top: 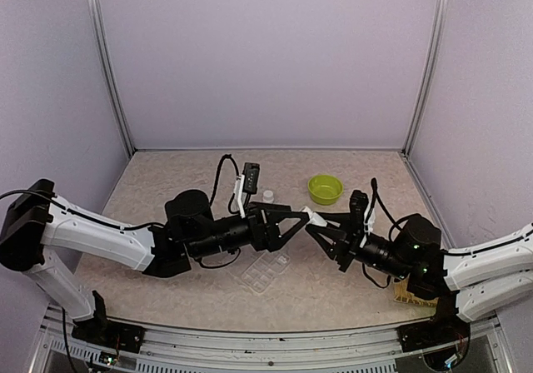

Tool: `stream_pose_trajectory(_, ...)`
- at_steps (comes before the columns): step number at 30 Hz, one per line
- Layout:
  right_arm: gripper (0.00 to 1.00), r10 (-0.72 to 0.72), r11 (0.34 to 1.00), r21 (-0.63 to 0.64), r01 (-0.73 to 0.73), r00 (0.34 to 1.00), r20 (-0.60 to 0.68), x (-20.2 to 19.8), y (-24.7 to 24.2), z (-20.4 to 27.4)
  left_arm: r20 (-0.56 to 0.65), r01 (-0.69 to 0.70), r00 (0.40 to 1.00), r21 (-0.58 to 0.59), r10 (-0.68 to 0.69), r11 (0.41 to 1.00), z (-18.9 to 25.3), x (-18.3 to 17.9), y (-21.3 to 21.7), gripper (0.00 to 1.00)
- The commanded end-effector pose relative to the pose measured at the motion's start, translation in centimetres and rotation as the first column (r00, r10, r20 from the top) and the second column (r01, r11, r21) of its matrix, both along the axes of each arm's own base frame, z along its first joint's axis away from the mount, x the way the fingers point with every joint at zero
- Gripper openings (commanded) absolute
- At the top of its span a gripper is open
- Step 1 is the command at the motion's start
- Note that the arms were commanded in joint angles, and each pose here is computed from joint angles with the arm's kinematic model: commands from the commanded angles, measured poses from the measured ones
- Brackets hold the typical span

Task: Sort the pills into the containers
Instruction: Unscrew the lid of the pill bottle from the pill bottle.

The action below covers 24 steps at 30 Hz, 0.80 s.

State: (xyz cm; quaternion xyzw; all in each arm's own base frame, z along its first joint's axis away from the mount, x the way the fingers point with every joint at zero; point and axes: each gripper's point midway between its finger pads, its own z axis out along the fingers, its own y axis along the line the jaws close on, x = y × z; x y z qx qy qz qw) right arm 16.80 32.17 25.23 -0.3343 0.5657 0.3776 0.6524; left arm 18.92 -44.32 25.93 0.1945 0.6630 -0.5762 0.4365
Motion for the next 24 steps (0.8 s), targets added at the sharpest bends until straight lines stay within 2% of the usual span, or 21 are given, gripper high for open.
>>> stream_pose_trajectory(1, 0.25, 0.116, 0.99, 0.085, -0.115, 0.993, -0.013, -2.0, 0.2, 1.7, 0.2, 0.151, 0.973, -0.168, -0.117, 0.974, 4.6, -2.7, 1.4, 0.99)
stream_pose_trajectory(6, 0.25, 0.211, 0.969, 0.138, -0.203, 0.977, -0.044, -3.1, 1.2, 2.4, 0.326, 0.301, 0.919, -0.211, -0.223, 0.93, 5.8, -5.2, 1.5, 0.99)
stream_pose_trajectory(10, 0.25, 0.245, 0.96, 0.157, -0.231, 0.967, -0.074, -3.1, 2.0, 2.3, 0.35, 0.353, 0.901, -0.245, -0.257, 0.903, 6.3, -6.0, 1.4, 0.99)
stream_pose_trajectory(20, 0.25, 0.273, 0.952, 0.162, -0.258, 0.959, -0.075, -3.3, 2.9, 2.4, 0.33, 0.351, 0.905, -0.22, -0.269, 0.91, 5.3, -5.7, 0.8, 0.88)
stream_pose_trajectory(24, 0.25, 0.278, 0.952, 0.158, -0.263, 0.957, -0.078, -3.3, 3.0, 2.4, 0.329, 0.327, 0.912, -0.216, -0.247, 0.92, 5.2, -5.3, 0.9, 0.87)
